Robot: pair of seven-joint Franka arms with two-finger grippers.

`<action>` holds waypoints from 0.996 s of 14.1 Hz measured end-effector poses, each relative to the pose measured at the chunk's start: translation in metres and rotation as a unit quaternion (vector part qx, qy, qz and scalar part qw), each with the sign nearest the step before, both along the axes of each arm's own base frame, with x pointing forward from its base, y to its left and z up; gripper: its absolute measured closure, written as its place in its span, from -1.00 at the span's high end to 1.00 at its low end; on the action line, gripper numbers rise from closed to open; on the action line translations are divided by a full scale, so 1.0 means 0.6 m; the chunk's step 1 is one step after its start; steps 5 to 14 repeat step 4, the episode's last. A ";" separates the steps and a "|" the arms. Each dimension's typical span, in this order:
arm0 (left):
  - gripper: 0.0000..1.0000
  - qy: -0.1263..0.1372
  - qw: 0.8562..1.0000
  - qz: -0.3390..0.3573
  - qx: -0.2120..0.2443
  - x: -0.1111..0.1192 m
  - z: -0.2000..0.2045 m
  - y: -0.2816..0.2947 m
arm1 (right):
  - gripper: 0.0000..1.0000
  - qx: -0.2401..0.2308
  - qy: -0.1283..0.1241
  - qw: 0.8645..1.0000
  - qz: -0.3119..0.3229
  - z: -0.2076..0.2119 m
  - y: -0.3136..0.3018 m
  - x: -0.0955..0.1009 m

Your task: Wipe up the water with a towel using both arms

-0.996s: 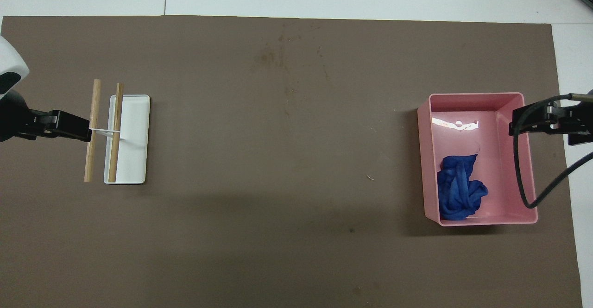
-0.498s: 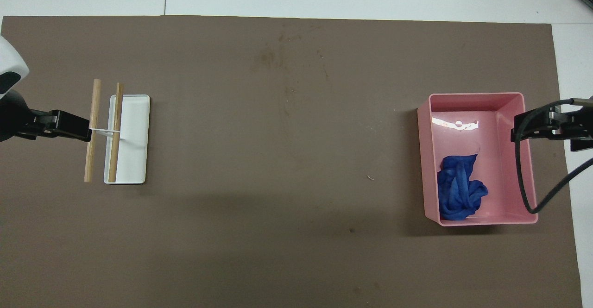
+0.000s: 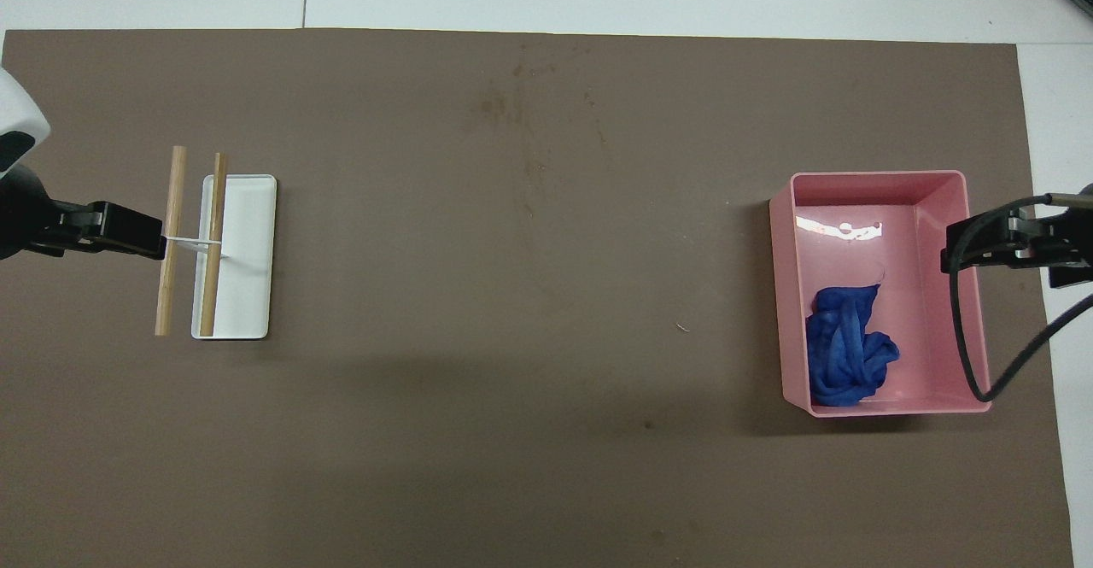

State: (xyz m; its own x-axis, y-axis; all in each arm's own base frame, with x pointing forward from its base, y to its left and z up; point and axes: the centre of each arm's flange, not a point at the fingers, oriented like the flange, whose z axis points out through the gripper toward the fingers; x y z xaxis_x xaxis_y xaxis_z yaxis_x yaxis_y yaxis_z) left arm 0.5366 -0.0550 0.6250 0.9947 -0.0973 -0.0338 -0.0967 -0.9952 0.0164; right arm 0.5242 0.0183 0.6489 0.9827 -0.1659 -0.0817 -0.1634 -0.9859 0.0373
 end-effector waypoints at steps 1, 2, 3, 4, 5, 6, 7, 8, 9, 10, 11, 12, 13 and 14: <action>1.00 0.000 1.000 0.000 0.000 0.000 0.000 0.000 | 1.00 0.000 0.001 1.000 0.000 -0.001 0.000 -0.001; 1.00 0.000 1.000 0.000 0.000 0.000 0.000 0.000 | 1.00 0.000 0.001 1.000 0.000 -0.001 0.000 -0.002; 1.00 0.001 1.000 0.000 0.000 0.000 0.000 0.000 | 1.00 0.000 0.001 1.000 0.000 -0.001 0.000 -0.003; 1.00 0.001 1.000 0.000 0.000 0.000 0.000 0.000 | 1.00 0.000 0.001 1.000 0.000 -0.001 0.000 -0.003; 1.00 0.001 1.000 0.000 0.000 0.000 0.000 0.000 | 1.00 0.000 0.001 1.000 0.000 -0.001 0.000 -0.003; 1.00 0.001 1.000 0.000 0.000 0.000 0.000 0.000 | 1.00 0.000 0.001 1.000 0.000 -0.001 0.000 -0.003; 1.00 0.001 1.000 0.000 0.000 0.000 0.000 0.000 | 1.00 0.000 0.001 1.000 0.000 -0.001 0.000 -0.003; 1.00 0.001 1.000 0.000 0.000 0.000 0.000 0.000 | 1.00 0.000 0.001 1.000 0.000 -0.001 0.000 -0.003; 1.00 0.001 1.000 0.000 0.000 0.000 0.000 0.000 | 1.00 0.000 0.001 1.000 0.000 -0.001 0.000 -0.003; 1.00 0.001 1.000 0.000 0.000 0.000 0.000 0.000 | 1.00 0.000 0.001 1.000 0.000 -0.001 0.000 -0.003; 1.00 0.001 1.000 0.000 0.000 0.000 0.000 0.000 | 1.00 0.000 0.001 1.000 0.000 -0.001 0.000 -0.003; 1.00 0.001 1.000 0.000 0.000 0.000 0.000 0.000 | 1.00 0.000 0.001 1.000 0.000 -0.001 0.000 -0.003; 1.00 0.001 1.000 0.000 0.000 0.000 0.000 0.000 | 1.00 0.000 0.001 1.000 0.000 -0.001 0.000 -0.003; 1.00 0.001 1.000 0.000 0.000 0.000 0.000 0.000 | 1.00 0.000 0.001 1.000 0.000 -0.001 0.000 -0.003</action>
